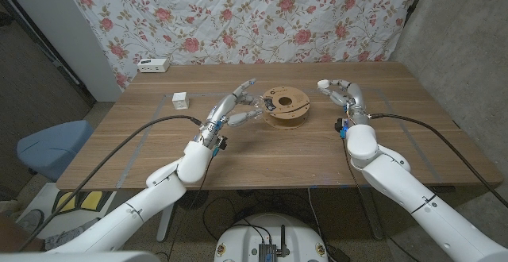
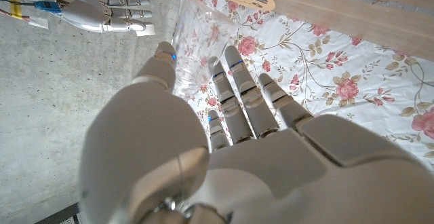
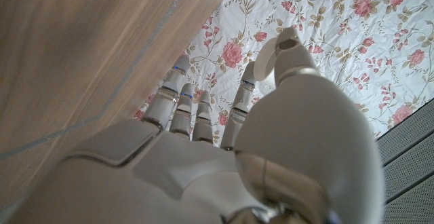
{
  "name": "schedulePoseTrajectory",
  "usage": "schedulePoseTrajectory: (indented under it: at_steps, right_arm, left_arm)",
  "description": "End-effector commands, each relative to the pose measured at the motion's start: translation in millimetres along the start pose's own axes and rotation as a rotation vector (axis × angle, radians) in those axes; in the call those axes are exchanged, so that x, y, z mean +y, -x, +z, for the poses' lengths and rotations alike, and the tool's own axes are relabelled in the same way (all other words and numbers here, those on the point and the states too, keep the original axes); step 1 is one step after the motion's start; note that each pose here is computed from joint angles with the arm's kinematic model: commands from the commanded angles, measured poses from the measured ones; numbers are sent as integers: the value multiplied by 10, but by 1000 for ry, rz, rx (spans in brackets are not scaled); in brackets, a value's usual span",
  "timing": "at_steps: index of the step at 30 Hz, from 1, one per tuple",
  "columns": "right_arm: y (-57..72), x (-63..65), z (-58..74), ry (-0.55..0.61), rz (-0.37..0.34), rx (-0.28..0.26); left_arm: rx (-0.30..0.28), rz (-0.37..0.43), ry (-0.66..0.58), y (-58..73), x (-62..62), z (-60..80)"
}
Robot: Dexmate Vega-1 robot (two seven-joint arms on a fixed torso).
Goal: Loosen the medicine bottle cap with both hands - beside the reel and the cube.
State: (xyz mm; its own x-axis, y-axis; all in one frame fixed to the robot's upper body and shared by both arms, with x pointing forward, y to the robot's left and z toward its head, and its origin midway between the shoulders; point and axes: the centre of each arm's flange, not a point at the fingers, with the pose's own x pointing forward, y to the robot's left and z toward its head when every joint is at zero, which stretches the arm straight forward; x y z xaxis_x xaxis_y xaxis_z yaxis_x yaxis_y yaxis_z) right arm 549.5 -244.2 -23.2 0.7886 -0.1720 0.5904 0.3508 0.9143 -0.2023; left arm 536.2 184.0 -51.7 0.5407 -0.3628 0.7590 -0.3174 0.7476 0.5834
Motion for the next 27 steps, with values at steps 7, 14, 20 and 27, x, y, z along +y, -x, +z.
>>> schedulePoseTrajectory:
  at_steps: [7, 14, 20, 27]
  right_arm:
    - [-59, 84, -224, -19, -25, 23]
    - [-82, 93, -302, -23, -31, 28]
    - [-98, 99, -390, -15, -32, 28]
    - [-100, 108, -528, -21, -46, 32]
  left_arm:
    - [56, 38, -52, 240, -87, -160]
    - [74, 37, -46, 283, -151, -229]
    - [83, 36, -46, 315, -198, -256]
    - [84, 30, -55, 334, -223, -281]
